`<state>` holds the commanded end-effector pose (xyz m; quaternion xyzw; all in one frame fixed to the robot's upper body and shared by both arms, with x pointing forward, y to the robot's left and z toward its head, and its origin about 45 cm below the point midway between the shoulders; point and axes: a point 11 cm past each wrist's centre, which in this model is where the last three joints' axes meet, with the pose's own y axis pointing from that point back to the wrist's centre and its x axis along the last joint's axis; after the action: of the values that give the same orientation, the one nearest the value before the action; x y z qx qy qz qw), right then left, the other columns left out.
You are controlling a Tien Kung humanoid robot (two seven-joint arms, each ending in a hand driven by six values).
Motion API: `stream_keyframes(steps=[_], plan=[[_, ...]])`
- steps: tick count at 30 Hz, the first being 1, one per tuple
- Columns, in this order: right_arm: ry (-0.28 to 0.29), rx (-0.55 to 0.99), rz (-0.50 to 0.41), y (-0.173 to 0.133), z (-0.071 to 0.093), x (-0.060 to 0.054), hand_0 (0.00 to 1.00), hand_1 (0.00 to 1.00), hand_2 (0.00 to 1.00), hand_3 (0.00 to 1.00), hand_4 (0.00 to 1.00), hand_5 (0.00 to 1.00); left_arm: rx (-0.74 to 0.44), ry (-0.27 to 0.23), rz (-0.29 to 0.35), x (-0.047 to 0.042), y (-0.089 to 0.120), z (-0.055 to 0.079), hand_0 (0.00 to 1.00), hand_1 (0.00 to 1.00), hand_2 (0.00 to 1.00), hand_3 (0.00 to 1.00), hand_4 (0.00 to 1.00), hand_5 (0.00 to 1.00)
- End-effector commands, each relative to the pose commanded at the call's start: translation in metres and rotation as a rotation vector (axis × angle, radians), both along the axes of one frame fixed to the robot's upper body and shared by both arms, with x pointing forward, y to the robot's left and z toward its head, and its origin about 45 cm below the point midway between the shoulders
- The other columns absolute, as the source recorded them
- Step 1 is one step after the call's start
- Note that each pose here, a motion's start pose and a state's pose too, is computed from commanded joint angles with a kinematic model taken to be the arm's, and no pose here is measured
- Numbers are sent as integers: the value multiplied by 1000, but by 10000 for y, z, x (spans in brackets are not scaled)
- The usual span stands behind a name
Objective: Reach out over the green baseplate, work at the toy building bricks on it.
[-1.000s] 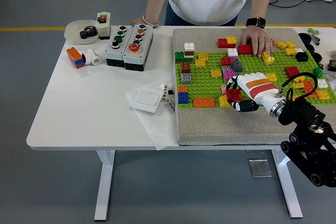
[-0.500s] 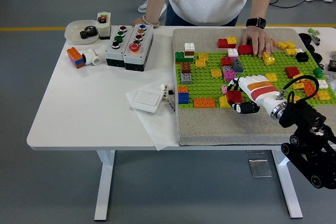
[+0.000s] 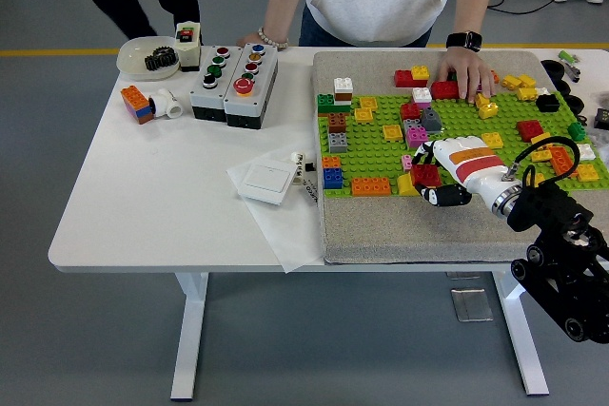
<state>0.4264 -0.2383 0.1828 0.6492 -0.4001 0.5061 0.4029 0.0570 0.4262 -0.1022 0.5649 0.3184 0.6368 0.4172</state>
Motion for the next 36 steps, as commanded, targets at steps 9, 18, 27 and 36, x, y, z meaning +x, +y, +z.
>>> stream_keyframes(steps=[9,18,27,36], plan=[[-5,1,3,-8,0,-8,569,638,728,825,934,255,0,7,-2,-23,-1,-4,804,814,825,653,662,640],[-22,4,6,-16,43,-25,623,673,760,847,959,258,0,8,-3,-28,0,-4,801,814,825,652,662,640],[-116,53,8,-6,218,-127,583,643,720,787,926,252,1,10,-1,-42,6,-5,800,814,825,652,662,640],[-195,141,-28,-44,380,-171,493,517,557,527,701,224,1,14,1,-52,2,-8,800,813,825,652,661,638]])
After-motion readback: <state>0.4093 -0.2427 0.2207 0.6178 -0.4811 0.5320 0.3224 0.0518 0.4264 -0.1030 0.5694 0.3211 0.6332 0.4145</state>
